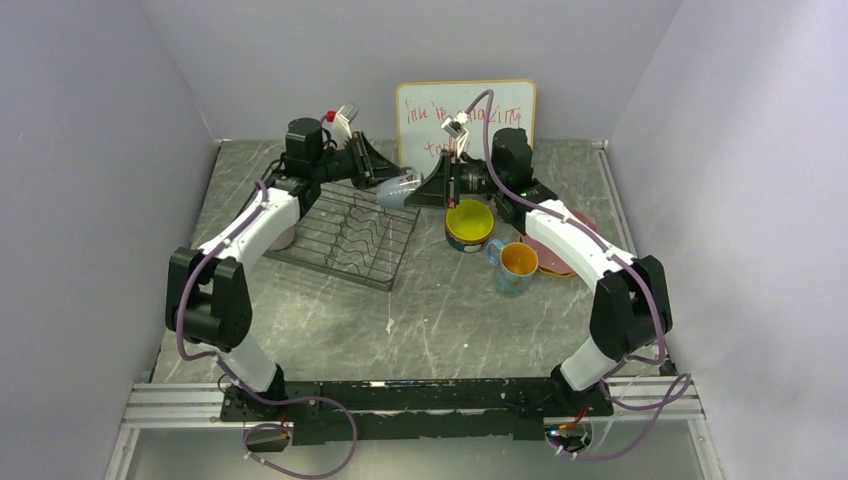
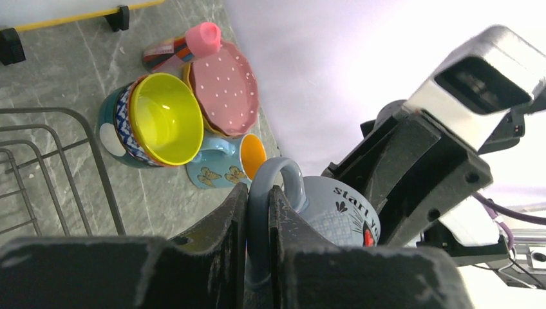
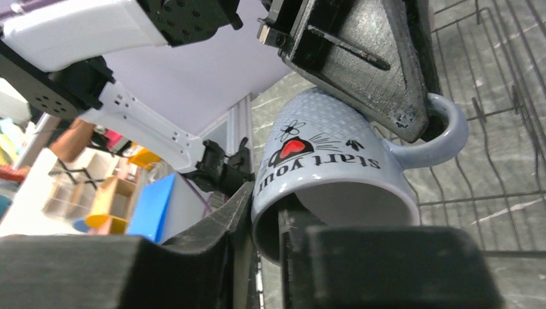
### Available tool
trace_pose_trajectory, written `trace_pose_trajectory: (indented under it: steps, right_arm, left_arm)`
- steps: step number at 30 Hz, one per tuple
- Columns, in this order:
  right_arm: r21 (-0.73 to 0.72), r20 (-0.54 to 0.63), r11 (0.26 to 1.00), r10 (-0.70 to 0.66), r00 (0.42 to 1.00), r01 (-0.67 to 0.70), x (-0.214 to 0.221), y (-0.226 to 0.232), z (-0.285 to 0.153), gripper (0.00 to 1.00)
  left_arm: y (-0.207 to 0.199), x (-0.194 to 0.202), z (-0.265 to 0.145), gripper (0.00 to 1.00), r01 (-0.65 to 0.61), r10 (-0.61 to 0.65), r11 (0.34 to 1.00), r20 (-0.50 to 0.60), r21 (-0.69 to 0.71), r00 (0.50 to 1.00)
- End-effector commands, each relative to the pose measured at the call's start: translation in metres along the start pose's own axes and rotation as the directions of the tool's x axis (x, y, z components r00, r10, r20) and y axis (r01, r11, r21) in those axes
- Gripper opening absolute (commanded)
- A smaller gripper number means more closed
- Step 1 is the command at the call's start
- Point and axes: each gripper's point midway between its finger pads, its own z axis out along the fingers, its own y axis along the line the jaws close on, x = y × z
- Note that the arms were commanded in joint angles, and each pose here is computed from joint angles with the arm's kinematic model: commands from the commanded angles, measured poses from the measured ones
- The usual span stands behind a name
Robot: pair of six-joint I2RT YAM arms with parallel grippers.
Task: Unload the mixed dishes from the dish rack
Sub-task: Pick up the cup from the dish rack, then place the cup at the center of the board.
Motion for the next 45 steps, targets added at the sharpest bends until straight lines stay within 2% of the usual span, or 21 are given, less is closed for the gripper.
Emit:
trace_pose_trajectory:
  steps: [1, 2, 4, 5, 11, 13, 15, 21, 26, 30, 36, 40, 45]
  right_arm:
    - [-0.04, 0.019, 0.996, -0.074, 0.997, 0.075, -0.02, 0.016, -0.001, 0.1]
    - [-0.034, 0.02, 0.996, -0.082, 0.996, 0.083, -0.021, 0.017, -0.002, 0.02]
    - [-0.023, 0.019, 0.995, -0.101, 0.995, 0.102, -0.022, 0.018, -0.003, 0.0]
    - [-0.017, 0.017, 0.993, -0.118, 0.993, 0.119, -0.023, 0.018, -0.004, 0.0]
    - [0.051, 0.023, 0.982, -0.184, 0.983, 0.182, -0.029, 0.015, -0.025, 0.0]
    - [0.078, 0.022, 0.975, -0.212, 0.977, 0.21, -0.031, 0.013, -0.034, 0.0]
    - [0.112, 0.01, 0.963, -0.247, 0.969, 0.245, -0.03, 0.011, -0.043, 0.0]
    - [0.225, -0.104, 0.892, -0.379, 0.92, 0.393, -0.018, 0.002, -0.069, 0.0]
    - [0.277, -0.277, 0.842, -0.392, 0.877, 0.463, 0.011, -0.005, -0.094, 0.0]
    - [0.322, -0.431, 0.786, -0.375, 0.821, 0.528, 0.035, -0.016, -0.117, 0.0]
    - [0.313, -0.702, 0.678, -0.307, 0.643, 0.665, 0.089, -0.036, -0.133, 0.0]
    - [0.273, -0.788, 0.675, -0.252, 0.562, 0.686, 0.116, -0.045, -0.133, 0.0]
    - [0.216, -0.867, 0.684, -0.193, 0.459, 0.697, 0.14, -0.054, -0.131, 0.0]
  left_arm:
    - [-0.017, -0.003, 0.0, 0.03, -0.038, 0.038, 0.997, 0.008, 0.072, 0.999]
    - [-0.017, -0.003, 0.001, 0.03, -0.042, 0.041, 0.996, 0.008, 0.08, 0.999]
    - [-0.017, -0.002, 0.002, 0.03, -0.045, 0.045, 0.995, 0.004, 0.093, 0.999]
    - [-0.017, -0.002, 0.002, 0.07, -0.051, 0.051, 0.993, 0.0, 0.105, 0.999]
    - [-0.017, -0.003, 0.002, 0.56, -0.127, 0.128, 0.985, 0.002, 0.114, 0.992]
    - [-0.019, -0.006, 0.0, 0.79, -0.176, 0.175, 0.979, 0.024, 0.099, 0.984]
    - [-0.021, -0.01, -0.004, 0.93, -0.233, 0.23, 0.97, 0.042, 0.075, 0.972]
    - [-0.028, -0.016, -0.018, 0.94, -0.364, 0.364, 0.931, 0.054, 0.004, 0.93]
    - [-0.022, -0.017, -0.034, 0.94, -0.454, 0.459, 0.885, 0.035, -0.102, 0.888]
    - [-0.01, -0.021, -0.046, 0.94, -0.479, 0.492, 0.854, 0.015, -0.204, 0.87]
    - [0.011, -0.044, -0.074, 0.94, -0.501, 0.553, 0.766, 0.016, -0.402, 0.833]
    - [0.025, -0.063, -0.1, 0.94, -0.466, 0.563, 0.722, 0.043, -0.511, 0.825]
    - [0.027, -0.076, -0.127, 0.94, -0.441, 0.575, 0.699, 0.076, -0.563, 0.815]
